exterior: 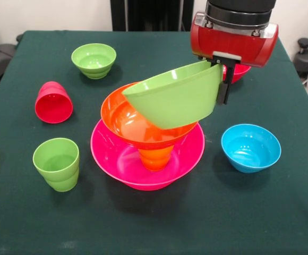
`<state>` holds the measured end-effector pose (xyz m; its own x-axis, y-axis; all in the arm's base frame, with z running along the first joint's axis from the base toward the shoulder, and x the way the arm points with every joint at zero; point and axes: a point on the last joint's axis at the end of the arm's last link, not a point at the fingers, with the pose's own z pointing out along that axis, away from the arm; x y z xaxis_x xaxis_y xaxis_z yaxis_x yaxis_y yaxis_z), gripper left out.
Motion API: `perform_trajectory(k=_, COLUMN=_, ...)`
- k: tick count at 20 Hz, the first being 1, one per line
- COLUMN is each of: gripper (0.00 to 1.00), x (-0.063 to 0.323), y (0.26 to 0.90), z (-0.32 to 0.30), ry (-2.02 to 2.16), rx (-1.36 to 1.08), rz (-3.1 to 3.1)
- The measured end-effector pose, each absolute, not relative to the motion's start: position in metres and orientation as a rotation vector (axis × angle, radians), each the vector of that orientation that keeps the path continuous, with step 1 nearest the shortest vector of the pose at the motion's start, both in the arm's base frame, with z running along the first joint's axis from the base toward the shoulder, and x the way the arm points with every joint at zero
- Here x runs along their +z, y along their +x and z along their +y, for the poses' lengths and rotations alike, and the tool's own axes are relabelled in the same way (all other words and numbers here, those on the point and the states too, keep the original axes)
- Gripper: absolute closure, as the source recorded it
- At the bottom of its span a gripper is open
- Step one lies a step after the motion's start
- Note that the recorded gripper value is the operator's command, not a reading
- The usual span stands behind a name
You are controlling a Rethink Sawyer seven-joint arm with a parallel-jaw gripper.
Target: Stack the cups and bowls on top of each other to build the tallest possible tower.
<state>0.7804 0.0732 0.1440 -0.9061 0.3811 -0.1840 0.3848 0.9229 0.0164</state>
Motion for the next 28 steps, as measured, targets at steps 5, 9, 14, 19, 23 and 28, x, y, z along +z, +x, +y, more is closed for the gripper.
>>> perform_trajectory(k=5, gripper=1.00, x=0.148, y=0.780, z=0.073, ry=0.581, rx=-0.032, rz=2.895)
perform_trajectory(k=9, gripper=1.00, x=0.149, y=0.778, z=0.073, ry=0.579, rx=-0.033, rz=2.897)
perform_trajectory(k=14, gripper=1.00, x=0.146, y=0.776, z=0.071, ry=0.584, rx=-0.035, rz=2.904)
perform_trajectory(k=19, gripper=1.00, x=0.144, y=0.774, z=0.064, ry=0.598, rx=-0.037, rz=2.909)
perform_trajectory(k=23, gripper=1.00, x=0.141, y=0.771, z=0.057, ry=0.611, rx=-0.039, rz=2.914)
perform_trajectory(k=28, gripper=1.00, x=0.138, y=0.765, z=0.051, ry=0.623, rx=-0.044, rz=2.925)
